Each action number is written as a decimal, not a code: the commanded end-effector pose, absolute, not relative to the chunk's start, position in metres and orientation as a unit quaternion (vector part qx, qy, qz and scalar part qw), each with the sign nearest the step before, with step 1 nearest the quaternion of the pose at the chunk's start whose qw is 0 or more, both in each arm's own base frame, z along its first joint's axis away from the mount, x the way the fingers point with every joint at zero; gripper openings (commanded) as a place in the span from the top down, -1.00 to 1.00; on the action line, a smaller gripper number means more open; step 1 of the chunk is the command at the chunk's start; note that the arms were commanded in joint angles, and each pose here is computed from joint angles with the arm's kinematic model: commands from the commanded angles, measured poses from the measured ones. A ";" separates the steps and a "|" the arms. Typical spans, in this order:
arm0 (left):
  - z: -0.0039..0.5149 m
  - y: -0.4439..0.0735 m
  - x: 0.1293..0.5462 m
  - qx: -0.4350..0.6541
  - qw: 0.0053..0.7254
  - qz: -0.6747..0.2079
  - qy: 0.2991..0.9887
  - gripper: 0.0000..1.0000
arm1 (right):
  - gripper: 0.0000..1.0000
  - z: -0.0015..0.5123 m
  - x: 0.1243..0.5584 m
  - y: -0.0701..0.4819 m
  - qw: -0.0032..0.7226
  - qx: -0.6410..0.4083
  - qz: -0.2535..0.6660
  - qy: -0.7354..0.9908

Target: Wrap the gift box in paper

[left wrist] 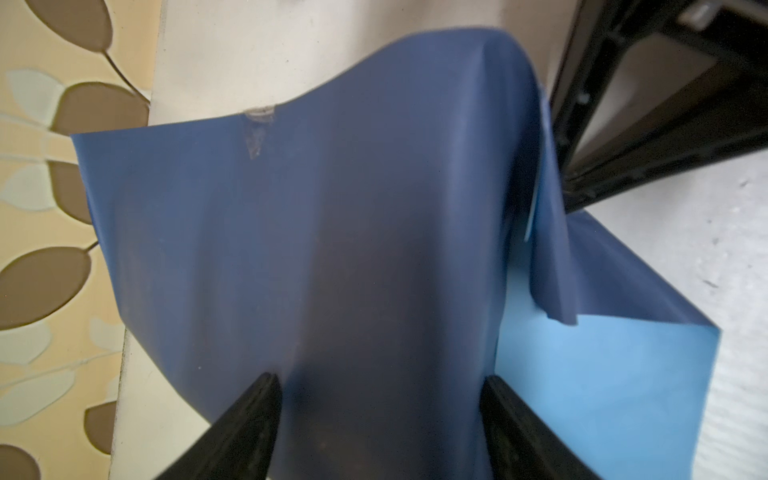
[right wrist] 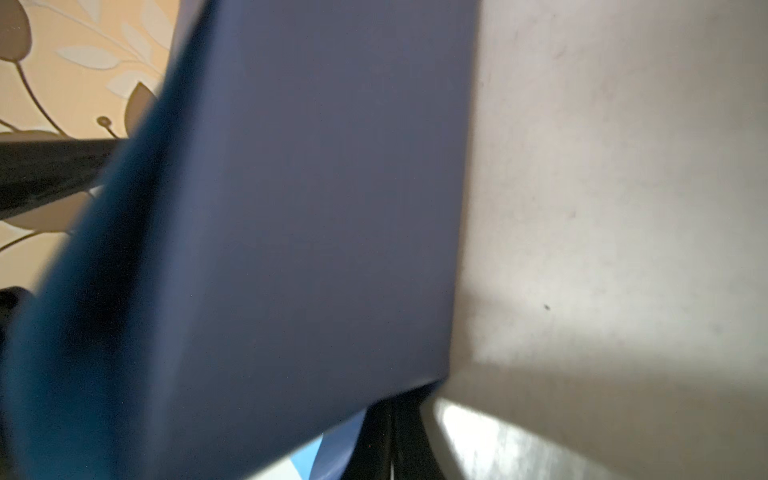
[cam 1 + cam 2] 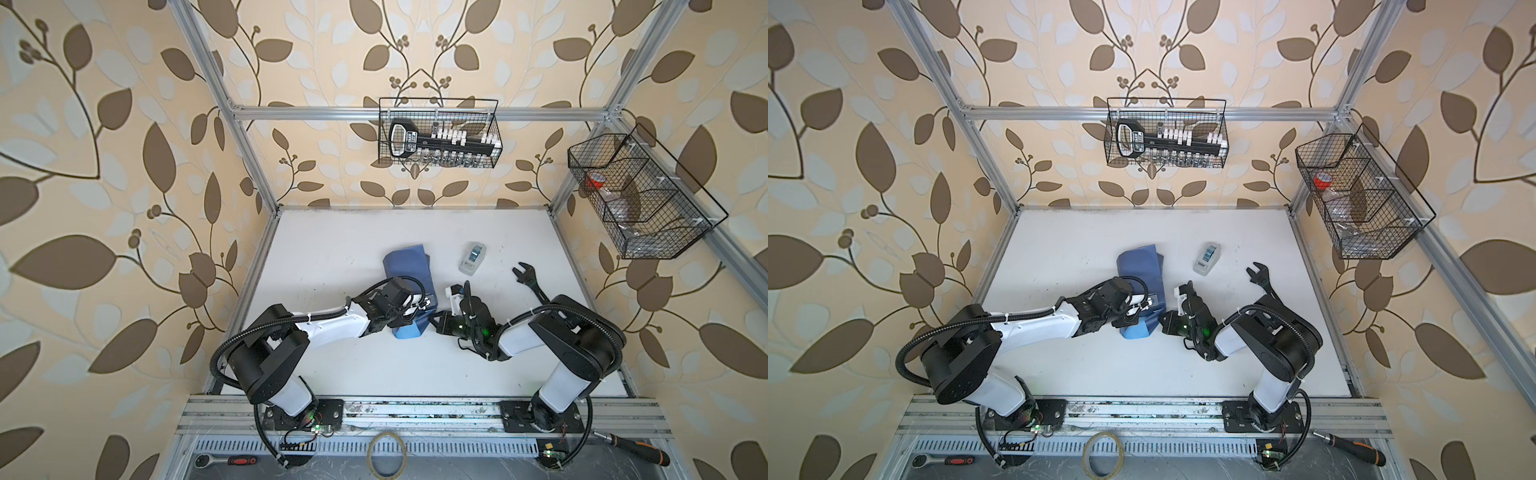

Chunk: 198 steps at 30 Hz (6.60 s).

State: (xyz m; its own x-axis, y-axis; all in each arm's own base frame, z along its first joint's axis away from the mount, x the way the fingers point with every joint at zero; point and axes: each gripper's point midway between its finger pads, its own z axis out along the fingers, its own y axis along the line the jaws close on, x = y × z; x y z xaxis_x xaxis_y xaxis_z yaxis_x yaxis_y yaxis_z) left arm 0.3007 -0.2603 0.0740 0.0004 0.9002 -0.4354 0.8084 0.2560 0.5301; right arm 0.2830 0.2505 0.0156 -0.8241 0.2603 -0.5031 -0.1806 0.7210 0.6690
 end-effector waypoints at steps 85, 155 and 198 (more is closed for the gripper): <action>0.067 -0.168 0.256 -0.036 0.270 -0.305 0.913 0.50 | 0.31 0.101 0.297 0.286 0.324 -0.223 0.193 0.899; 0.033 -0.251 0.257 0.036 0.295 -0.329 0.896 0.55 | 0.67 0.033 0.266 0.262 0.241 -0.211 0.193 0.927; 0.019 -0.248 0.249 0.052 0.332 -0.298 0.894 0.71 | 0.74 0.031 0.265 0.261 0.239 -0.214 0.191 0.928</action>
